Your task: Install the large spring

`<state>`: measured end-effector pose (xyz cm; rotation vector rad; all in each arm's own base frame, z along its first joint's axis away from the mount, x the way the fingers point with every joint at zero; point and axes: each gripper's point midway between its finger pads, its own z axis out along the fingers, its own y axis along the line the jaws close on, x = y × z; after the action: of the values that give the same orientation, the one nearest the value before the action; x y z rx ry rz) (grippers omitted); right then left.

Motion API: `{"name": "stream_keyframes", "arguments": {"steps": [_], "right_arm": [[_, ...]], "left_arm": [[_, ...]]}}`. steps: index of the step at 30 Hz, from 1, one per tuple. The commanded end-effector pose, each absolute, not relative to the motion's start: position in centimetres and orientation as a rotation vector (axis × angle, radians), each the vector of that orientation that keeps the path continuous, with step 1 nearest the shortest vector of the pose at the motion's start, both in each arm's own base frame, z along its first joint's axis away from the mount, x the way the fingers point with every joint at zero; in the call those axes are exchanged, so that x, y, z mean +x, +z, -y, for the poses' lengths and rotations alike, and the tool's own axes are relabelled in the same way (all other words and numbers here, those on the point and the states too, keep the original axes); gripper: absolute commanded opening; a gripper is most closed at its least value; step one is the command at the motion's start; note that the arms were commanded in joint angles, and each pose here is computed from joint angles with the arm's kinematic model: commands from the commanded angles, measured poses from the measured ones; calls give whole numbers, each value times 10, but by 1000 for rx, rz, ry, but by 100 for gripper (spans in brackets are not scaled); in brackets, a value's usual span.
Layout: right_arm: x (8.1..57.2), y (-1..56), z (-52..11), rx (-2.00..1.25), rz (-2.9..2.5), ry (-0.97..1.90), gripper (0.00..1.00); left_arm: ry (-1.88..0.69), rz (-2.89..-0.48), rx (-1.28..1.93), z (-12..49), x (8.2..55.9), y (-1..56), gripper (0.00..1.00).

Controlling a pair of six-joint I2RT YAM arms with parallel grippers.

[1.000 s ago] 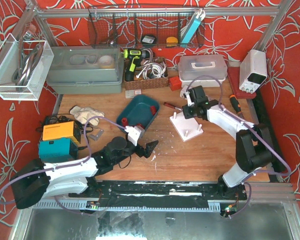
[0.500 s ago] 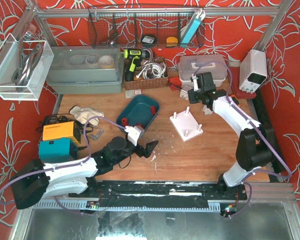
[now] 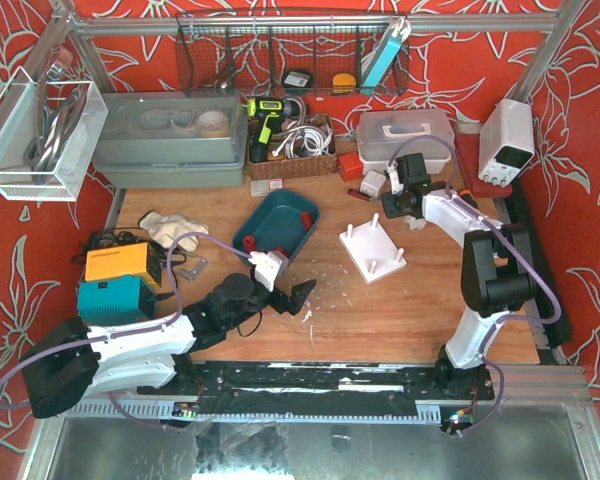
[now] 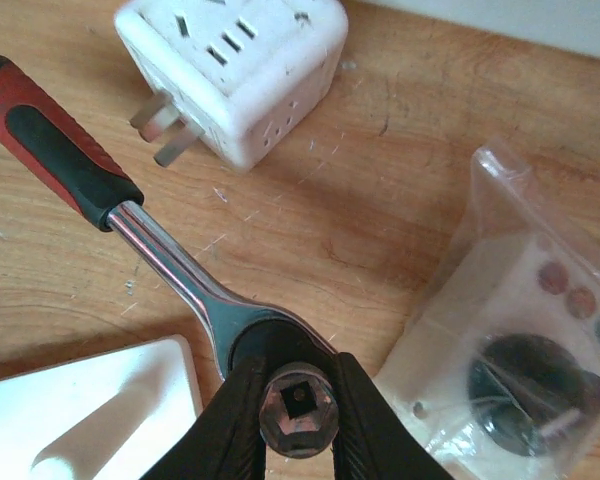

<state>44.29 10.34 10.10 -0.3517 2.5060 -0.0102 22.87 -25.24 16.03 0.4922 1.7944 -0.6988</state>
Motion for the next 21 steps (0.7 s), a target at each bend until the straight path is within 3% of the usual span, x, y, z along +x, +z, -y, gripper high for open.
{"name": "stream_keyframes", "arguments": {"steps": [1,6,14,21], "right_arm": [[459,94,-103,-354,-2505,-8,0],[465,82,-97,-327,-2542,-52,6],[470,81,-85,-259,-2572,-115,40],[445,125,-94,-141,-2552,14,54]], "left_arm": [[-701,-1759,475,255,233,175,100],[-692,-1758,467,253,234,175,100],[-667,-1769,447,251,237,174,100],[-634,-1773,421,244,240,175,100]]}}
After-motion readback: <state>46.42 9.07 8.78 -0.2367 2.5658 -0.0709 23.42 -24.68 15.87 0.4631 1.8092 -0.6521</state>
